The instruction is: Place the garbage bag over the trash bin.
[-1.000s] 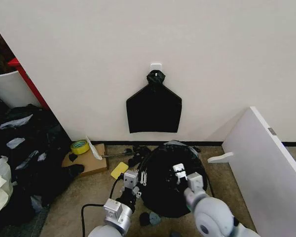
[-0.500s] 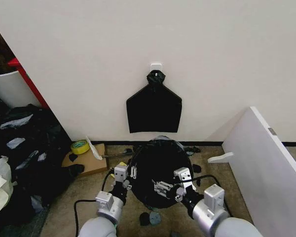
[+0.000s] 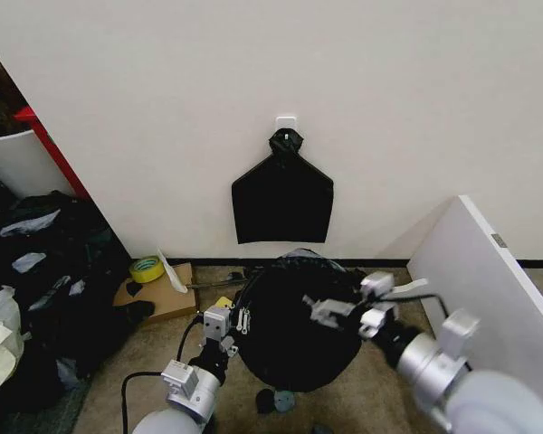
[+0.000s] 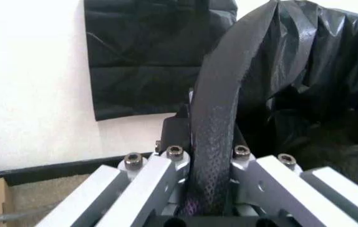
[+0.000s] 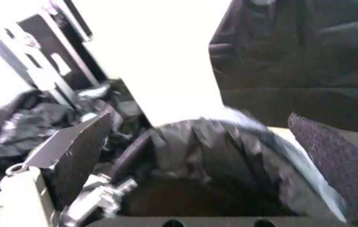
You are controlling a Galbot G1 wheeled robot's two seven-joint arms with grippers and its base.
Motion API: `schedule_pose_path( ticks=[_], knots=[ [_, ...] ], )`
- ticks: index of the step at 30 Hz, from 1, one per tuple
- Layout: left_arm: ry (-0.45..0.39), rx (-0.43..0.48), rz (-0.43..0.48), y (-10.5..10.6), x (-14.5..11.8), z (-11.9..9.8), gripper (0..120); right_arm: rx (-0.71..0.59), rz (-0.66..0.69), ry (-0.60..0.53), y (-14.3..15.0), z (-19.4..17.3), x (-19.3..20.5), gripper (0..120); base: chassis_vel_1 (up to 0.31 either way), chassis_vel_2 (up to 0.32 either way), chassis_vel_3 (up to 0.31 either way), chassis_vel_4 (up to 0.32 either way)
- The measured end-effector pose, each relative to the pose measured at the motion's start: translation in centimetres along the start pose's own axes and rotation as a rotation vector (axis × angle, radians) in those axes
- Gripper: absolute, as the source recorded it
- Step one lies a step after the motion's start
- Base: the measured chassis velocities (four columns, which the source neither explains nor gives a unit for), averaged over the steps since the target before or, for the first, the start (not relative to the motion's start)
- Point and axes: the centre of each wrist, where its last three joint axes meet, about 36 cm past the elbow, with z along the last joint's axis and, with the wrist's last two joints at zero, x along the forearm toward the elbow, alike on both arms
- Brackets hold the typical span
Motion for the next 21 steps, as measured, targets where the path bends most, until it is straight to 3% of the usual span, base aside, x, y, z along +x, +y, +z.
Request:
schedule_pose_path(
  ticks=[10, 21],
  knots=[
    [-0.02, -0.009, 0.026, 0.0, 0.1, 0.4, 4, -0.08, -0.139, 0.0, -1.7, -2.4, 0.4, 100, 0.0, 0.0, 0.0, 0.0],
    [-0.022, -0.034, 0.053, -0.2, 0.6, 0.7, 4, -0.081, -0.08, 0.047, -5.6, -1.1, -0.4, 94, 0.0, 0.0, 0.0, 0.0]
  ],
)
